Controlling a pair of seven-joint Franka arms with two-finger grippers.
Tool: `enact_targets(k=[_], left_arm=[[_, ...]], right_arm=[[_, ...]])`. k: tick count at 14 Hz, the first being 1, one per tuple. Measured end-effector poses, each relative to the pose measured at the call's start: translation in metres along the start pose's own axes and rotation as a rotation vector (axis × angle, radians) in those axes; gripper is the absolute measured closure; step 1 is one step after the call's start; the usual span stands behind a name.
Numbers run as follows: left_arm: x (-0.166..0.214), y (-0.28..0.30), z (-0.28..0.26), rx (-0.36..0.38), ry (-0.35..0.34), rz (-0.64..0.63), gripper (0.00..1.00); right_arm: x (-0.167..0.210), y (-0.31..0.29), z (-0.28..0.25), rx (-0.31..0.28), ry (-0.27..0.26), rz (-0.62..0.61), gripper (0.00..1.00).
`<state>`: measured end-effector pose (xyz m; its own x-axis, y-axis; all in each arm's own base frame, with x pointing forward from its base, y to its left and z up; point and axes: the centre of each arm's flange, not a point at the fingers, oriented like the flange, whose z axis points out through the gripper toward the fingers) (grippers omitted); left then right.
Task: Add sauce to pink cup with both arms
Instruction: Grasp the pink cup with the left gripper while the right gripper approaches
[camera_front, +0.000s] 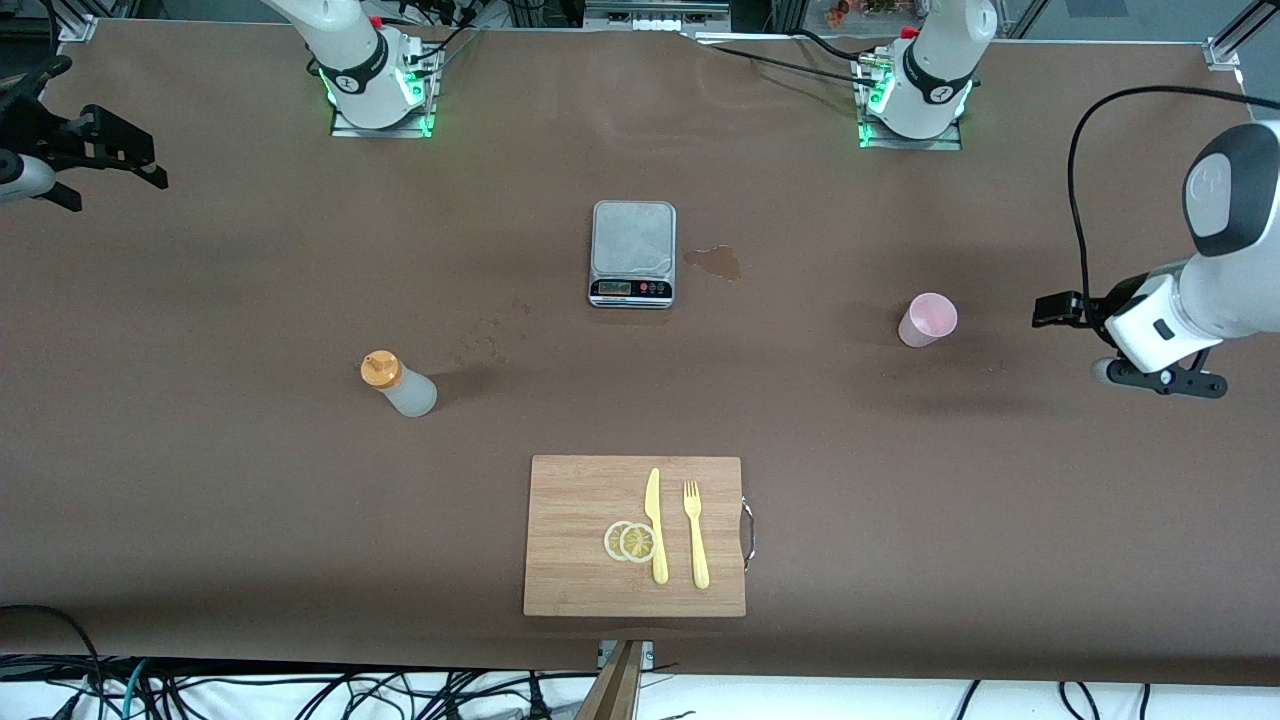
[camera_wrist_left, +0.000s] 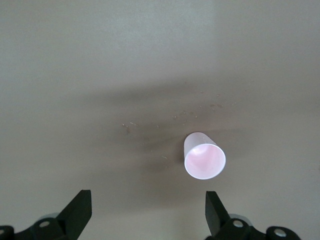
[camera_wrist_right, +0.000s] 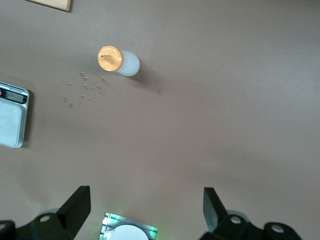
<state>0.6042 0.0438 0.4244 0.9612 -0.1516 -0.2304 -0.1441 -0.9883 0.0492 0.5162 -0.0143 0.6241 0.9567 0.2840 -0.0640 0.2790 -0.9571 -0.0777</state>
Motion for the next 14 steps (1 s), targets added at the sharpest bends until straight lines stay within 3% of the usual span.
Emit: enact_targets(k=[6, 11, 14], left_arm=[[0.001, -0.001, 0.069, -0.005, -0.005, 0.046, 0.00], [-0.009, 0.015, 0.130, 0.004, 0.036, 0.080, 0.00], [-0.018, 0.036, 0.163, 0.001, 0.025, 0.115, 0.00]], right_arm=[[0.006, -0.012, 0.002, 0.053, 0.016, -0.089, 0.00], [0.029, -0.011, 0.019, 0.101, 0.062, -0.136, 0.00], [0.043, -0.007, 0.034, 0.144, 0.087, -0.204, 0.00]])
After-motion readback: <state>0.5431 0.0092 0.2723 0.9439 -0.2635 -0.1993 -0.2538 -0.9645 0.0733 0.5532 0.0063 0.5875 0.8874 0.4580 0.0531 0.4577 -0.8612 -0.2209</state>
